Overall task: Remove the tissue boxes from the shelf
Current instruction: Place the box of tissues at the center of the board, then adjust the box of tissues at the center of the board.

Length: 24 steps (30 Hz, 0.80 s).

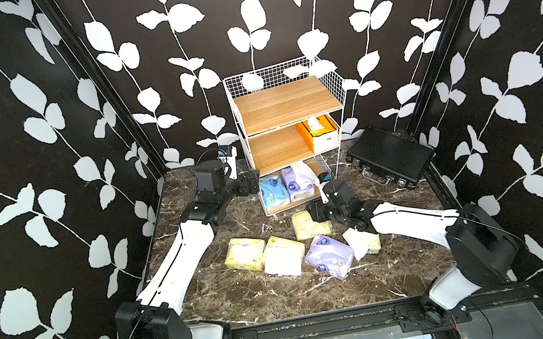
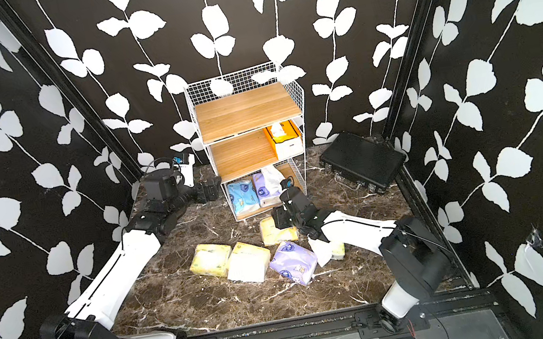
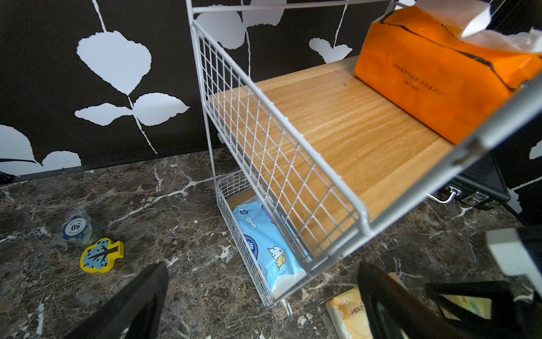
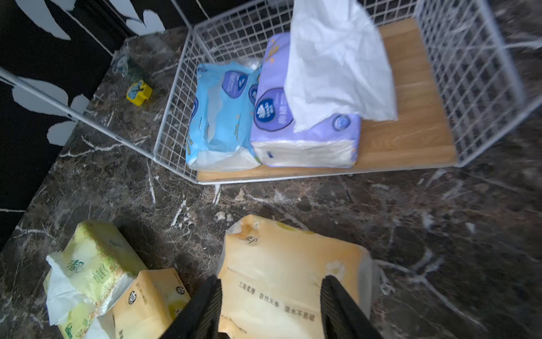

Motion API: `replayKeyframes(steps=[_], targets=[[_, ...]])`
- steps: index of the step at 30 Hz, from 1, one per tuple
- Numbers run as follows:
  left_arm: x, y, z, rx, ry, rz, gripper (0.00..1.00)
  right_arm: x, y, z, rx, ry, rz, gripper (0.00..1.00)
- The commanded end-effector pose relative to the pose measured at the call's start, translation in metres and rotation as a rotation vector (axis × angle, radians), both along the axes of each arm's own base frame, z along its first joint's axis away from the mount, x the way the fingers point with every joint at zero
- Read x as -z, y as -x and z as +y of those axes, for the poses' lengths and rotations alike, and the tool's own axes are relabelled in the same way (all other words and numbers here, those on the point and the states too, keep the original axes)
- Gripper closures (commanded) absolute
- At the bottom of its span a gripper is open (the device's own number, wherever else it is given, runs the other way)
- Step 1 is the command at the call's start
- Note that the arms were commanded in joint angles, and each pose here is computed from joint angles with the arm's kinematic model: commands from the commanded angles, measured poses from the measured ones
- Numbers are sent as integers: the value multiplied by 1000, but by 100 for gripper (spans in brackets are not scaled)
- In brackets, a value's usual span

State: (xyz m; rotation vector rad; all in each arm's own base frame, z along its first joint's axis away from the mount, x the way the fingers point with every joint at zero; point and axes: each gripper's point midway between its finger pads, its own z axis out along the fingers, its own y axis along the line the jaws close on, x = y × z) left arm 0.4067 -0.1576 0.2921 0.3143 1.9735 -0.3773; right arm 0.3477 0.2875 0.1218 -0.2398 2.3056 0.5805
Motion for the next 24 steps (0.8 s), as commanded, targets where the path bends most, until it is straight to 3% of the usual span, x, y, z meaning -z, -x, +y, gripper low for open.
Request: replayKeyframes(steps=[1,5,13,19,24], targets=[[2,-2,4,-17,3,5,1,0,0,29,-51,-43,7,44],[7,-5,8,-38,-4,25,1,23,6,30,-62,-9,45,44],[9,-10,17,-69,8,38,1,53,37,-14,-34,129,86,44],[10,-10,16,-63,18,44,1,38,52,-32,-35,129,55,44],[12,-11,15,-58,22,46,1,1,43,-33,-12,103,-26,44]])
